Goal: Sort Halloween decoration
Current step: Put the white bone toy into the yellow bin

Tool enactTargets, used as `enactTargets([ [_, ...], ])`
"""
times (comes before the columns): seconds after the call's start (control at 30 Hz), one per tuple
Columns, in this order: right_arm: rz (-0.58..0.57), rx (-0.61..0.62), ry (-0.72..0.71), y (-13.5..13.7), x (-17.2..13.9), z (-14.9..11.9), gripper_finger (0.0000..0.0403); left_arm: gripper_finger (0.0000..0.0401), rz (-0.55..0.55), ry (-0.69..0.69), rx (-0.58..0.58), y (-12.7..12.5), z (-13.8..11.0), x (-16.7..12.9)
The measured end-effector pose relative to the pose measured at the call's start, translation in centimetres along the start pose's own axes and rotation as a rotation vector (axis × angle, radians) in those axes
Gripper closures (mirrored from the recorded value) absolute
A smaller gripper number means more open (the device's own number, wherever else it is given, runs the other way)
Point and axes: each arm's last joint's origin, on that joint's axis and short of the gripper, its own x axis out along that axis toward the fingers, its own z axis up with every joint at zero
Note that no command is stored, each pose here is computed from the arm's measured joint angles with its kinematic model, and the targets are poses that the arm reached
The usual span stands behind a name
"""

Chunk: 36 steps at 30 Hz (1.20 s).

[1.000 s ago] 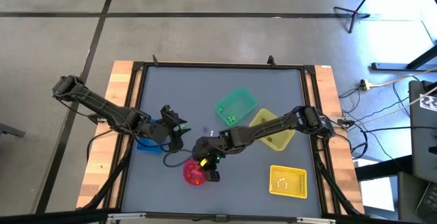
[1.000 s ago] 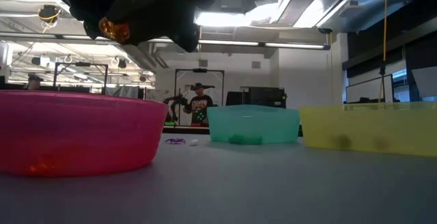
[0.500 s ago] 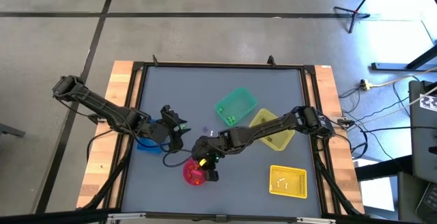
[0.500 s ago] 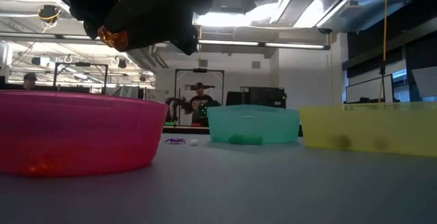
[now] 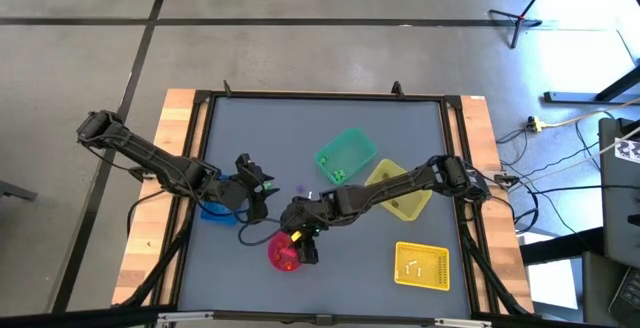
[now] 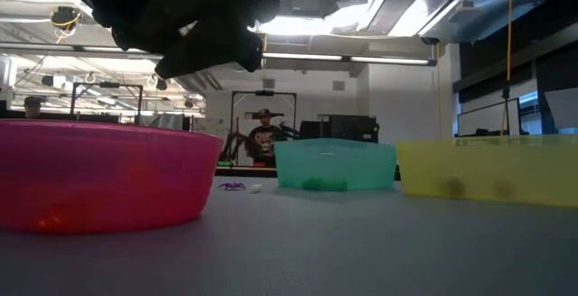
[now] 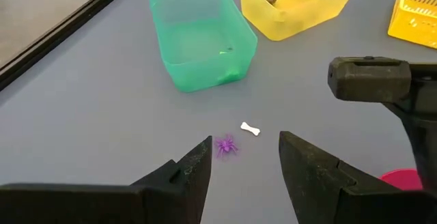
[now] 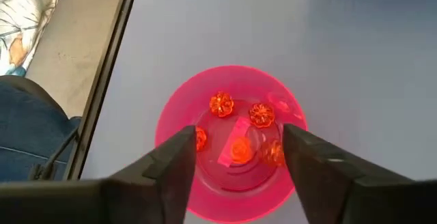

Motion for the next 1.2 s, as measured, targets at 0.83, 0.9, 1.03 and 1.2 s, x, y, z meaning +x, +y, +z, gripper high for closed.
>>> enactTargets([
  [0.83, -0.245, -0.18, 0.313, -7.5, -2.0, -1.9, 0.0159, 0.0247, 0.081, -0.045, 0.004, 0.2, 0.1, 0.0],
  [0.9, -0.267, -0.214, 0.325, -8.2, -2.2, -1.9, 0.0159, 0.0247, 0.083, -0.047, 0.004, 0.2, 0.1, 0.0],
  [1.03, -0.268, -0.287, 0.339, -9.2, -2.5, -1.8, 0.0159, 0.0247, 0.084, -0.045, 0.006, 0.3, 0.1, 0.0],
  [1.2, -0.264, -0.335, 0.354, -9.6, -2.7, -1.8, 0.0159, 0.0247, 0.096, -0.033, 0.018, 0.4, -0.1, 0.0],
])
